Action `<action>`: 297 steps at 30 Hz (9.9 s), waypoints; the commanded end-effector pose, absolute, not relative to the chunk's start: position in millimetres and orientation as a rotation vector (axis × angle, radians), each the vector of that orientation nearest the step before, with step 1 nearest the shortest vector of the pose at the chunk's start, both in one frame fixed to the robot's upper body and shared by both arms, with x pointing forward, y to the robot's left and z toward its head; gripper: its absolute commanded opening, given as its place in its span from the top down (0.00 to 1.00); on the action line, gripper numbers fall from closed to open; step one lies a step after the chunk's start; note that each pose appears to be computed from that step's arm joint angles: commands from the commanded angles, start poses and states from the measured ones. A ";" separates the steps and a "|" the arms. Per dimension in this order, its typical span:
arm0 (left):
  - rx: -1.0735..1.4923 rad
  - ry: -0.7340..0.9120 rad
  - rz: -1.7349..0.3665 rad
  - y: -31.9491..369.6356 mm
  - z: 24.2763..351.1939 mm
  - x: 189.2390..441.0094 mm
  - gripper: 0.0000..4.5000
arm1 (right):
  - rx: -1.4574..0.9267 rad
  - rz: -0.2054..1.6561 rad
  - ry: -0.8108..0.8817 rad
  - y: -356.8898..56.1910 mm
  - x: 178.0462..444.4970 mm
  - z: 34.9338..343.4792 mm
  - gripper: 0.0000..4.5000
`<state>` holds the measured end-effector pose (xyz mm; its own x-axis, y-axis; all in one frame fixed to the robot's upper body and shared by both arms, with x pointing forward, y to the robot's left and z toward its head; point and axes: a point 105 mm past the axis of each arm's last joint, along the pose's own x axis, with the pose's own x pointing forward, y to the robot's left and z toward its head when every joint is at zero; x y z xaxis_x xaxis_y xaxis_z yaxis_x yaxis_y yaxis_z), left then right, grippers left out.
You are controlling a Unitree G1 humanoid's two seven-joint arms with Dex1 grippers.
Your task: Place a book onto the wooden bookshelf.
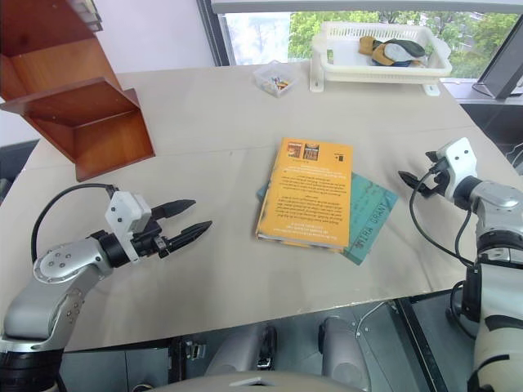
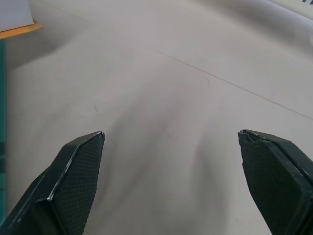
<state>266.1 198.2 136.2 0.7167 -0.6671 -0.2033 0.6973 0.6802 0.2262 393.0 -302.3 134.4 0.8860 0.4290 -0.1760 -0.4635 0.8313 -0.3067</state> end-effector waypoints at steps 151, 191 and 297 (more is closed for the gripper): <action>-0.089 0.075 -0.875 231.2 164.1 242.0 0.29 | -0.399 0.995 -0.159 -52.6 416.2 165.7 0.00; -1.092 0.645 -0.987 208.6 112.1 327.0 0.29 | -0.258 1.176 -0.002 -166.0 226.8 219.4 0.00; 1.549 0.288 -0.074 358.6 371.5 337.8 0.95 | 0.047 1.335 -0.363 -187.3 266.9 276.4 0.00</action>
<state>344.7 347.7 357.6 0.9526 0.0984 -0.2877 0.2877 0.0149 0.9576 274.0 -185.2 261.5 0.2034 0.9398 0.2746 -0.9656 0.2390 -0.1027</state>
